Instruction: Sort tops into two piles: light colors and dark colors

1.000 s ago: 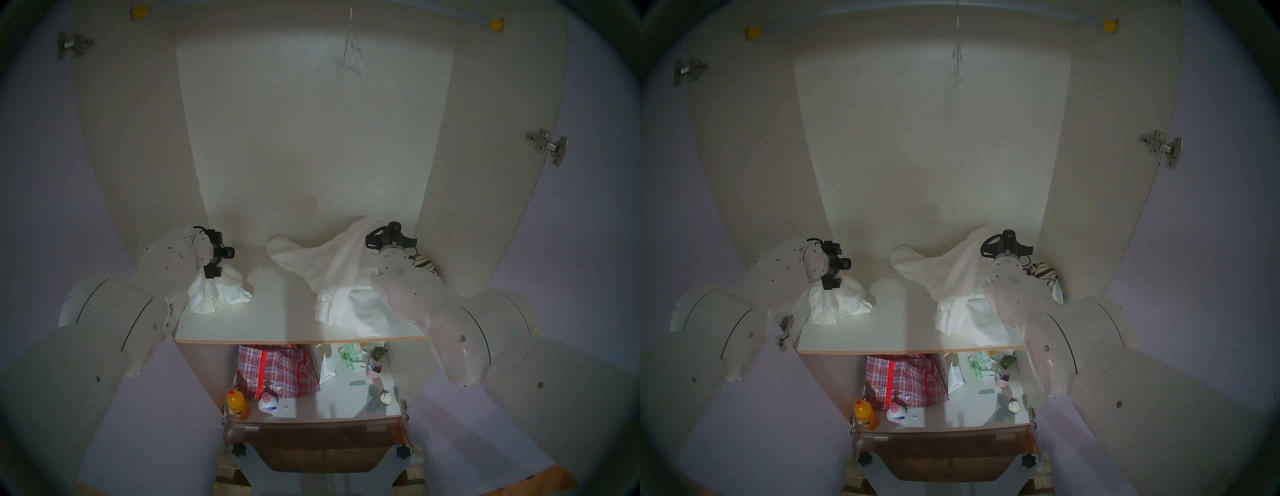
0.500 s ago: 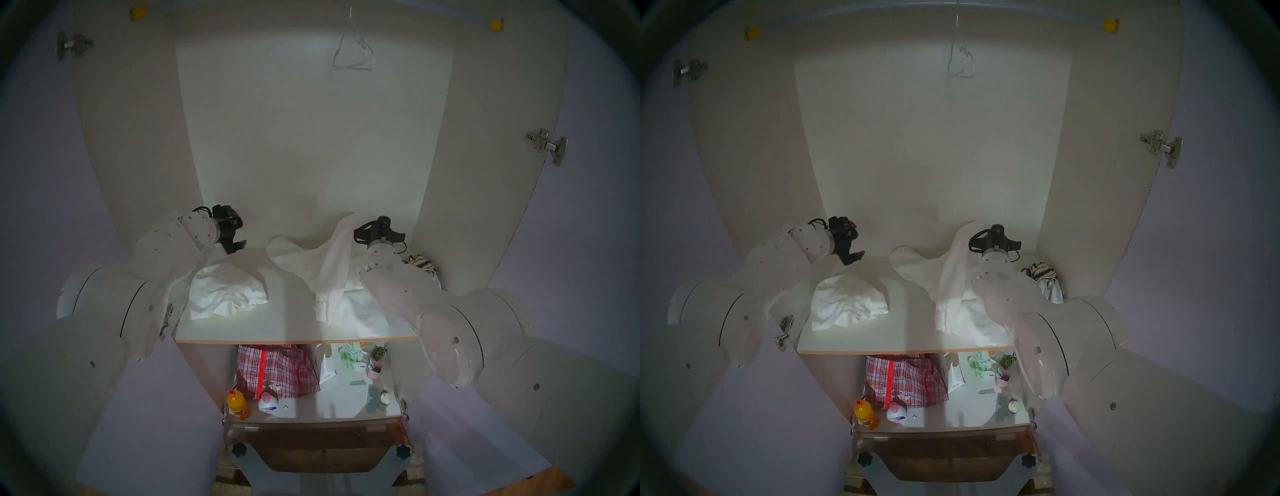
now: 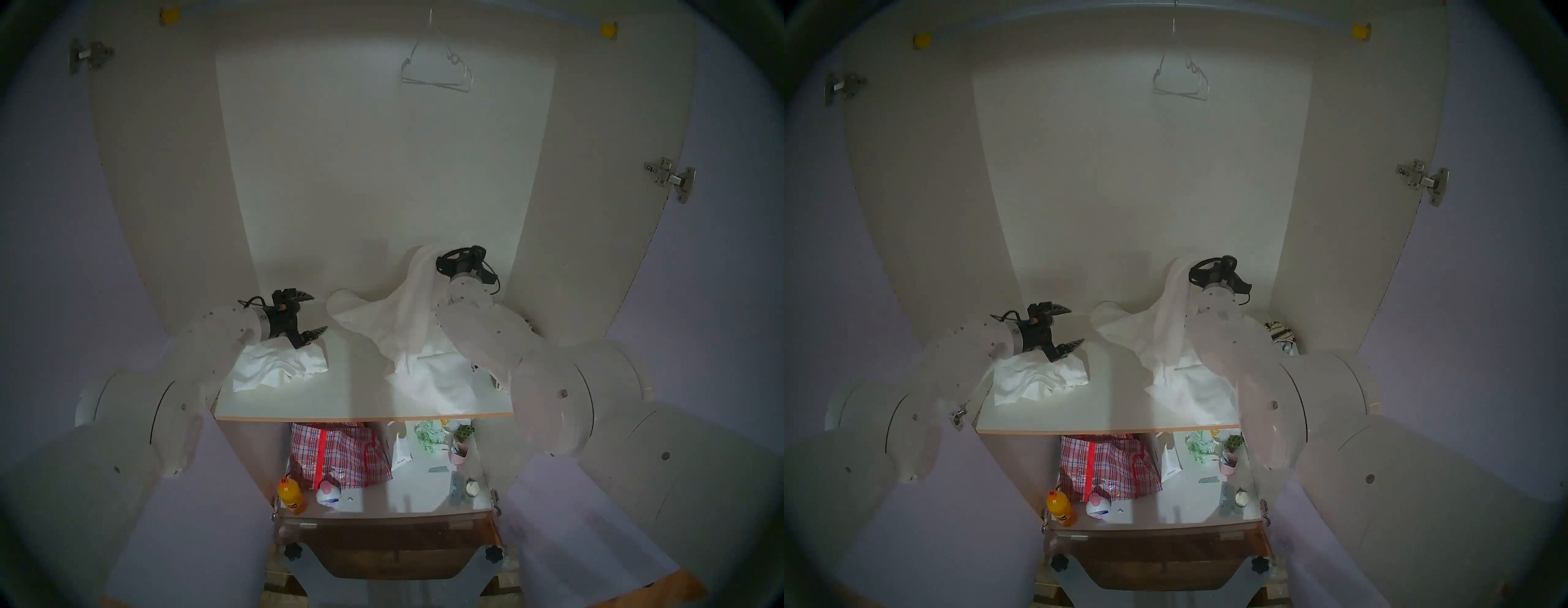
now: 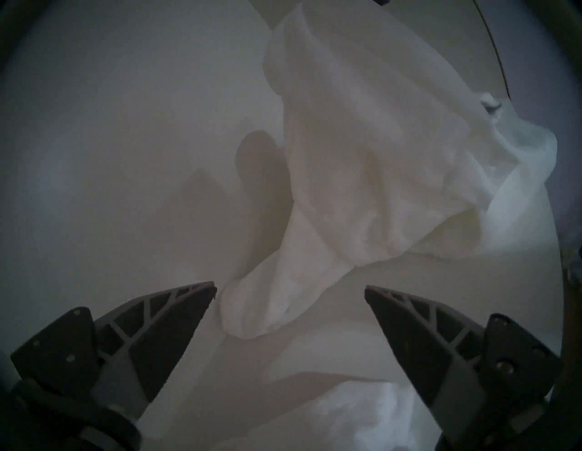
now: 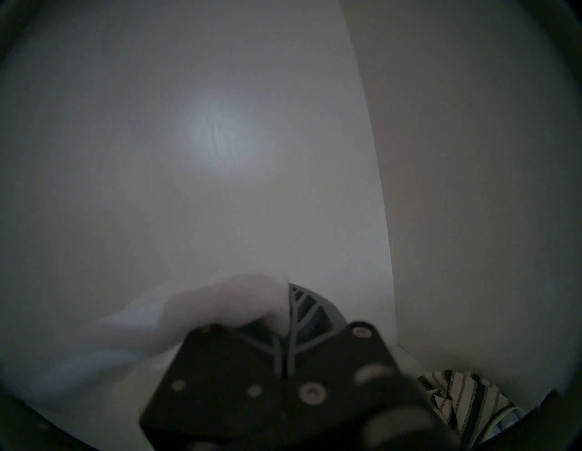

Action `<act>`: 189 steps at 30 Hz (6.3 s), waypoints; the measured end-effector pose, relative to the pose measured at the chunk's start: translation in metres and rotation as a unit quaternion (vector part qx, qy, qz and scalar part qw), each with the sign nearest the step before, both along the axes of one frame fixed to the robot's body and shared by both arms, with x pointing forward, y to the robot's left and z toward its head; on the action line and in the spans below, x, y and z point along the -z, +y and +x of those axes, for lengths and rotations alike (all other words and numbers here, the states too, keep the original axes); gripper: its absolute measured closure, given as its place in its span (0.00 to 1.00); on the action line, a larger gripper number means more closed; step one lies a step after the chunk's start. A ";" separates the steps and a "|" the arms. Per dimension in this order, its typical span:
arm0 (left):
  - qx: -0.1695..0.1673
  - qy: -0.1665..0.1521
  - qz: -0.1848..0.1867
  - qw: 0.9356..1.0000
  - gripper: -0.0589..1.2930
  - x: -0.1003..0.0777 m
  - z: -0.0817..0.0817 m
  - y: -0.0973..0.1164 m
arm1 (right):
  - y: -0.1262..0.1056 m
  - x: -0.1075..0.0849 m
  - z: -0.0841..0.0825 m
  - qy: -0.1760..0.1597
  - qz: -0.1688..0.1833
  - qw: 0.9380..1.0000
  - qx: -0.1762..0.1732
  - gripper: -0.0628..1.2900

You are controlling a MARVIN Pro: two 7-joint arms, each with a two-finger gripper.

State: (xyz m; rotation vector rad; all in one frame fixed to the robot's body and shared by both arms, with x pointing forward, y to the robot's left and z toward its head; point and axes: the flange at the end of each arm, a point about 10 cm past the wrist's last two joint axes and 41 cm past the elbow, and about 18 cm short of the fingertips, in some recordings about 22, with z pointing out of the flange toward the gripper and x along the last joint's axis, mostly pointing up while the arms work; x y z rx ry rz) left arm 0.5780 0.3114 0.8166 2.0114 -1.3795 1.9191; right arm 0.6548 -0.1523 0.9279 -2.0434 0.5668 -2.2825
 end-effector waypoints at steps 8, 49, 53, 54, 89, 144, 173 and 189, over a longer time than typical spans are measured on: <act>-0.048 -0.015 -0.120 0.992 0.03 0.009 -0.006 -0.006 | 0.008 -0.019 0.008 0.021 0.052 0.998 -0.006 0.97; 0.028 0.060 -0.072 0.995 0.03 0.023 -0.007 -0.055 | 0.077 -0.077 0.014 0.278 0.195 0.924 -0.176 0.97; 0.024 0.075 -0.082 0.994 0.03 0.036 -0.013 -0.063 | 0.082 -0.075 0.011 0.304 0.191 0.913 -0.193 0.97; 0.020 0.075 -0.089 0.993 0.03 0.037 -0.013 -0.064 | 0.083 -0.075 0.010 0.304 0.191 0.913 -0.195 0.97; -0.052 0.056 -0.153 0.985 0.03 0.042 -0.032 0.001 | 0.082 -0.059 -0.016 0.472 0.162 0.849 -0.171 0.08; -0.197 -0.096 -0.015 0.976 0.03 0.018 -0.095 -0.019 | -0.003 0.162 -0.070 0.499 0.088 0.844 -0.174 0.97; -0.197 -0.095 -0.015 0.976 0.03 0.018 -0.095 -0.019 | 0.051 -0.105 0.011 0.342 0.164 0.884 -0.274 0.97; -0.173 -0.052 -0.126 0.975 0.03 0.023 -0.090 -0.051 | 0.095 -0.124 0.000 0.350 0.210 0.846 -0.344 0.97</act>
